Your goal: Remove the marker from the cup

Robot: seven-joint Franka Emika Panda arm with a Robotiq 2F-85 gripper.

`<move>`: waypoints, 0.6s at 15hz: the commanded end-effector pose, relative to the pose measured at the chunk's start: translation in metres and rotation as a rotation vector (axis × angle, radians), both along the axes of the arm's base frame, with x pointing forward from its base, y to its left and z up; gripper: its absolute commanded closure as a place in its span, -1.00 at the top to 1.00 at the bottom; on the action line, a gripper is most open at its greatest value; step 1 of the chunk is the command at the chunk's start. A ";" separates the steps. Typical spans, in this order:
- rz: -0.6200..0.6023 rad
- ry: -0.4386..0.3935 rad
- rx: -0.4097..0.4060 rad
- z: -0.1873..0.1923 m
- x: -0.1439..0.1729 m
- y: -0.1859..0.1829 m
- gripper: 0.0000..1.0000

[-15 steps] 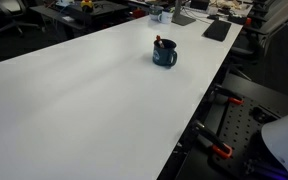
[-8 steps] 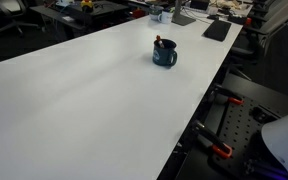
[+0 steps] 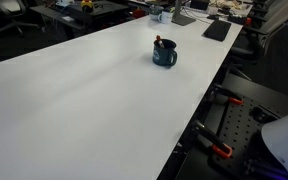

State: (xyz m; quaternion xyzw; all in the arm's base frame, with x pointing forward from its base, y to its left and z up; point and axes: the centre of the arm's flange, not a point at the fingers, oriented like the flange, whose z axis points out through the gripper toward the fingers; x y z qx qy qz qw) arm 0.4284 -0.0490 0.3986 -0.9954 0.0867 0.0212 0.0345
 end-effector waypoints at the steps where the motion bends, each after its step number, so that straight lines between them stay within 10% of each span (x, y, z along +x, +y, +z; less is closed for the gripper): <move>1: -0.021 0.027 -0.004 -0.012 0.014 -0.003 1.00; 9: -0.102 0.071 -0.010 -0.044 0.040 -0.026 1.00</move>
